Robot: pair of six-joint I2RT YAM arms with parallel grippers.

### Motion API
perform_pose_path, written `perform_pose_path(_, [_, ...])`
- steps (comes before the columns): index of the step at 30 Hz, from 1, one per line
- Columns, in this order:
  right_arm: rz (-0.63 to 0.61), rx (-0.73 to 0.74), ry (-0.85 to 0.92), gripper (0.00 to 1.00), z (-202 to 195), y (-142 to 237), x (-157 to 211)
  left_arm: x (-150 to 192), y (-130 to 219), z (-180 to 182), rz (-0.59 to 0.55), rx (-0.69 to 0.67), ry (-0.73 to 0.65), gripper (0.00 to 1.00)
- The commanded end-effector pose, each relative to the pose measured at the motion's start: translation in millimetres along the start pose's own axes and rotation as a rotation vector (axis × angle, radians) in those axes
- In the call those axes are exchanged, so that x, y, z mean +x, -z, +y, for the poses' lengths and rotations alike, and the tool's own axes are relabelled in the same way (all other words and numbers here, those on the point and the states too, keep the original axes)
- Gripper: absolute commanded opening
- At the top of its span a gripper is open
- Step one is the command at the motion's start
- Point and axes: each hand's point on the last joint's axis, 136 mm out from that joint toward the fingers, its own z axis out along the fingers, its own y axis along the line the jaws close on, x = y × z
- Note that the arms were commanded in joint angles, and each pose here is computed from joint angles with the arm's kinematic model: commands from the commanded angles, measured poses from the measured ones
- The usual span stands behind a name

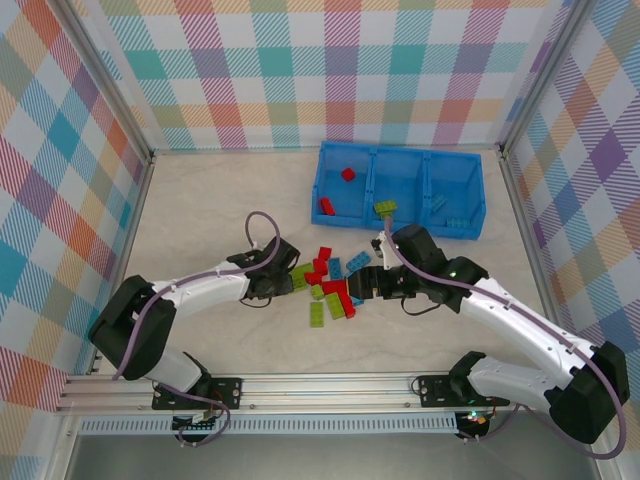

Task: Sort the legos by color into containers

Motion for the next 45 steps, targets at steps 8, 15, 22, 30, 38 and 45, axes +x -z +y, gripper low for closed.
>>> perform_pose_path(8, [0.002,0.001,-0.01,0.74,5,-3,-7,11,-17,13,0.026,-0.023,0.028,0.14])
perform_pose_path(15, [-0.037,-0.015,-0.007,0.74,12,5,-15,3,3,3,0.002,0.046,0.011,0.0])
perform_pose_path(22, [-0.234,0.075,0.007,0.75,3,39,-38,-50,103,-79,-0.234,0.332,-0.095,0.0])
perform_pose_path(30, [-0.632,0.264,-0.068,0.72,-37,107,-63,-128,107,-207,-0.462,0.469,-0.262,0.0])
perform_pose_path(38, [-0.732,0.337,-0.08,0.72,-56,129,-56,-178,53,-306,-0.556,0.425,-0.458,0.0])
perform_pose_path(45, [-0.645,0.346,-0.1,0.72,-62,118,-41,-182,26,-346,-0.562,0.439,-0.482,0.09])
